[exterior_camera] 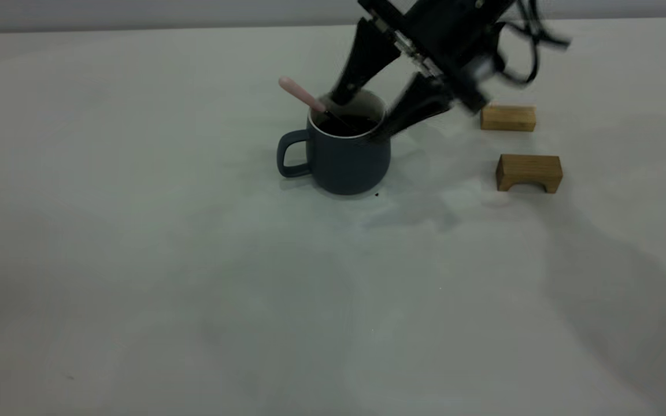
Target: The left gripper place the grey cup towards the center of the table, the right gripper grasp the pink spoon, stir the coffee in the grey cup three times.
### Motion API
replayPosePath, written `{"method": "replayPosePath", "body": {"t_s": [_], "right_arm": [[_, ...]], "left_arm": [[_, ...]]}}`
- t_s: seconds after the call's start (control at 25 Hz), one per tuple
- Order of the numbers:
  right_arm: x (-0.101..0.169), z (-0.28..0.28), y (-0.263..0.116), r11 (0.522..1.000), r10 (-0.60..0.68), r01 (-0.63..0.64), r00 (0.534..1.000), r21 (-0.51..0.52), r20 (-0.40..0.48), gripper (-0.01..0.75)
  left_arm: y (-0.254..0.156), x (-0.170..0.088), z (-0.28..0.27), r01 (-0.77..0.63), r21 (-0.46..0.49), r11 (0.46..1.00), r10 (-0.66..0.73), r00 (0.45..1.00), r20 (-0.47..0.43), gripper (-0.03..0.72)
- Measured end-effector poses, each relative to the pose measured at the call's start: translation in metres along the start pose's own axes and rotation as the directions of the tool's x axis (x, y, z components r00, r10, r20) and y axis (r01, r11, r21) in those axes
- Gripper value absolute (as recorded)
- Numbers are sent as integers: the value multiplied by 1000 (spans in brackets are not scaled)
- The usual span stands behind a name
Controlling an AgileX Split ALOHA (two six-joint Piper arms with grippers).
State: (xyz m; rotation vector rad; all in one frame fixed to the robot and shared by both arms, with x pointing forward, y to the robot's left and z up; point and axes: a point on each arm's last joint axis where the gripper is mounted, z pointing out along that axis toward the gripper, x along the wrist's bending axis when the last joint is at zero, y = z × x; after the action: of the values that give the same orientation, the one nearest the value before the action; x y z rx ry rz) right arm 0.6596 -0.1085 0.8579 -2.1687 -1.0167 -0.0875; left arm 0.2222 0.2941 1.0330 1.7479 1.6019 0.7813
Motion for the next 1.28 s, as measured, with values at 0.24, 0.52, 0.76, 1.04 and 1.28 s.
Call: {"method": "replayPosePath", "body": {"t_s": [0.24,0.52,0.76,1.04,1.28], "right_arm": [[1,-57,-34,836,-314,478,820,-271,478,508],[10,-155,-91,529,-368,756,614,-386,698,396],[1,-234,-163,236,-395,908,416,-347,819,310],[-57,-281,-244,68,-399,942,327,-328,856,230],[-137,-285,-294,21,-400,925,356,-380,844,227]], "left_arm": [[0,0,0,0,0,1000,0,1000,0,568],[0,0,0,0,0,1000,0,1000,0,568],[0,0,0,0,0,1000,0,1000,0,568],[0,0,0,0,0,1000,0,1000,0,568],[0,0,0,0,0,1000,0,1000,0,568]]}}
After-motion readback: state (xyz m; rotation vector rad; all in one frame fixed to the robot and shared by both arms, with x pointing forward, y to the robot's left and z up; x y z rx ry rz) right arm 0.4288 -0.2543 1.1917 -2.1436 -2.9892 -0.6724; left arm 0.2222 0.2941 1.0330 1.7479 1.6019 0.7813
